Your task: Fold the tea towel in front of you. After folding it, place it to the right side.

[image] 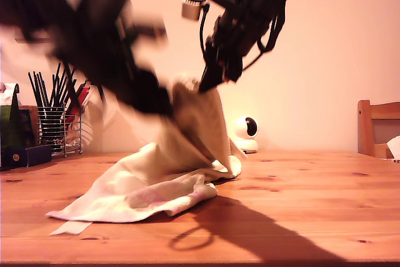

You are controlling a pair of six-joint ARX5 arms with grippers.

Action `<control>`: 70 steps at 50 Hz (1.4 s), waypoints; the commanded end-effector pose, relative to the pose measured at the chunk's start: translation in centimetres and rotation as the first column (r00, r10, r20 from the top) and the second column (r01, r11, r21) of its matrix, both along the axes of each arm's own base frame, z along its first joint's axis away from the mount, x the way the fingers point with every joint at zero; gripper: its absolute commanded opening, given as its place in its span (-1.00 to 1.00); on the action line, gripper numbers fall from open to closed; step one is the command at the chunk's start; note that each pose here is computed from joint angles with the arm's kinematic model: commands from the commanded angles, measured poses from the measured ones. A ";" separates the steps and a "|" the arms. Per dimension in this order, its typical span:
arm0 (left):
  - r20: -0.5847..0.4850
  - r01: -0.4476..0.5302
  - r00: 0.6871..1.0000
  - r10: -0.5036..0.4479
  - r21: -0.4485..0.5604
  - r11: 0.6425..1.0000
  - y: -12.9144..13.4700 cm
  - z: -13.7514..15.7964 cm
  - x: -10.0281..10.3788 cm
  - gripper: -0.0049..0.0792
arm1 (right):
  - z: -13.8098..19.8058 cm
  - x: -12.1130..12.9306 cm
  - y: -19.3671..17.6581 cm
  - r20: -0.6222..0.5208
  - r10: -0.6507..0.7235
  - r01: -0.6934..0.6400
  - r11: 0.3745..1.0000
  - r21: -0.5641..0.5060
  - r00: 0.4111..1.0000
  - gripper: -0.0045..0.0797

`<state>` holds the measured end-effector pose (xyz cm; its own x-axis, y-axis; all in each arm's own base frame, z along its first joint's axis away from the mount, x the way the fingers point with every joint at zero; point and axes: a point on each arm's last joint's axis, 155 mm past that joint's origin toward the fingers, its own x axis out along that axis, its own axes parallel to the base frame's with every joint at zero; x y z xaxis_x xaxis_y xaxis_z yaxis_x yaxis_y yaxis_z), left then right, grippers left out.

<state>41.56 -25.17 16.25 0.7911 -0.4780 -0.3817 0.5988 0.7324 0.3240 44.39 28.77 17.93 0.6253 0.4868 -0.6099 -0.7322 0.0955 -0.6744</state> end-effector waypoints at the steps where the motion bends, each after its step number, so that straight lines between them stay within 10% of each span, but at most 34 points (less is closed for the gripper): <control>1: 0.021 -0.009 1.000 0.009 0.013 1.000 0.8 1.7 0.2 -0.94 | 1.4 0.2 -0.3 0.010 -0.021 0.021 0.999 0.029 1.000 -0.92; 30: -0.047 0.109 0.993 -0.104 0.127 0.986 1.2 8.3 -1.5 -0.94 | 4.0 -0.9 0.9 -0.153 -0.081 0.111 0.973 0.203 0.985 -0.91; 42: -0.079 0.122 0.991 -0.113 0.123 0.985 1.5 7.9 -1.4 -0.94 | 4.9 -2.6 2.6 -0.175 -0.020 0.058 0.975 0.213 0.984 -0.27; 70: -0.084 0.149 0.987 -0.140 0.109 0.983 0.9 7.9 -1.5 -0.94 | 9.2 -5.7 4.5 -0.168 0.021 0.023 0.967 0.255 0.985 -0.14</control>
<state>39.96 -24.06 24.91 0.6912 -0.5357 -0.4851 0.7152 0.6031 0.3531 38.75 32.83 28.61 0.5443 0.6456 -0.5356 -0.8162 0.2603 -0.5158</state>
